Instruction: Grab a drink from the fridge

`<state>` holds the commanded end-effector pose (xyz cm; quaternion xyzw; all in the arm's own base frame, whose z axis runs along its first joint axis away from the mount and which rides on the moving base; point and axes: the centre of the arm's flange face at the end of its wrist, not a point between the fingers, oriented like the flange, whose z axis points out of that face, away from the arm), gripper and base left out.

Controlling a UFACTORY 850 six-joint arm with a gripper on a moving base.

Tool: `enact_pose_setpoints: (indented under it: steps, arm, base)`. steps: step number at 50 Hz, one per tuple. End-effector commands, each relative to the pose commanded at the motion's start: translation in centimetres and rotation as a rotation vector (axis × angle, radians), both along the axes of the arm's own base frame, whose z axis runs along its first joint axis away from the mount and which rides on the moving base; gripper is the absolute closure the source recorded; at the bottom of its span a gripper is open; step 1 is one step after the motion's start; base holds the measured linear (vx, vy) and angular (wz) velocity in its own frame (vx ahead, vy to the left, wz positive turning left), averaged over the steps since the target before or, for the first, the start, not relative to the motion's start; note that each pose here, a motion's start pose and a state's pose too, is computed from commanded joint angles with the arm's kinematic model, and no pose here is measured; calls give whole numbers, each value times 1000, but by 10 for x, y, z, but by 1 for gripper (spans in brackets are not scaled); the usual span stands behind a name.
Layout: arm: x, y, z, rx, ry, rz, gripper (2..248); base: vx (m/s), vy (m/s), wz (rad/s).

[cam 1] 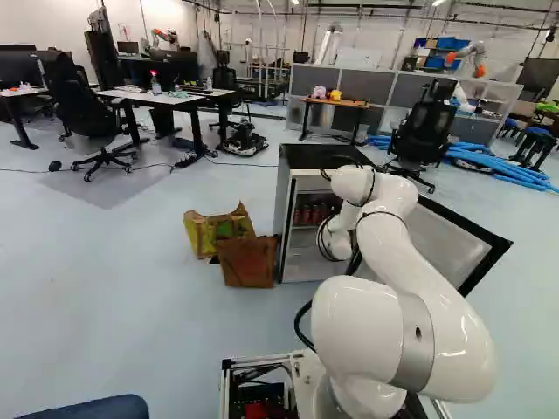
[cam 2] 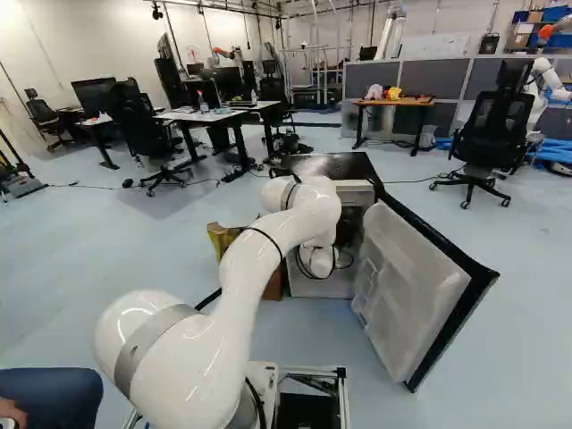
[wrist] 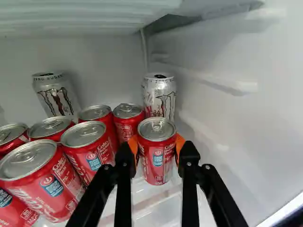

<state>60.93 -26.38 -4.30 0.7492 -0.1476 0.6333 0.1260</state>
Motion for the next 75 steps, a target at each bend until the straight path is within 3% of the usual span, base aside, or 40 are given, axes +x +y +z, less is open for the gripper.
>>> enact_pose_setpoints:
  steps: [30, 75]
  arm:
    - [-35, 7, 17, 30, 67, -12, 153]
    - [-113, 42, 106, 74, 167, -13, 153]
  base:
    - [0, 0, 0]
    - [0, 0, 0]
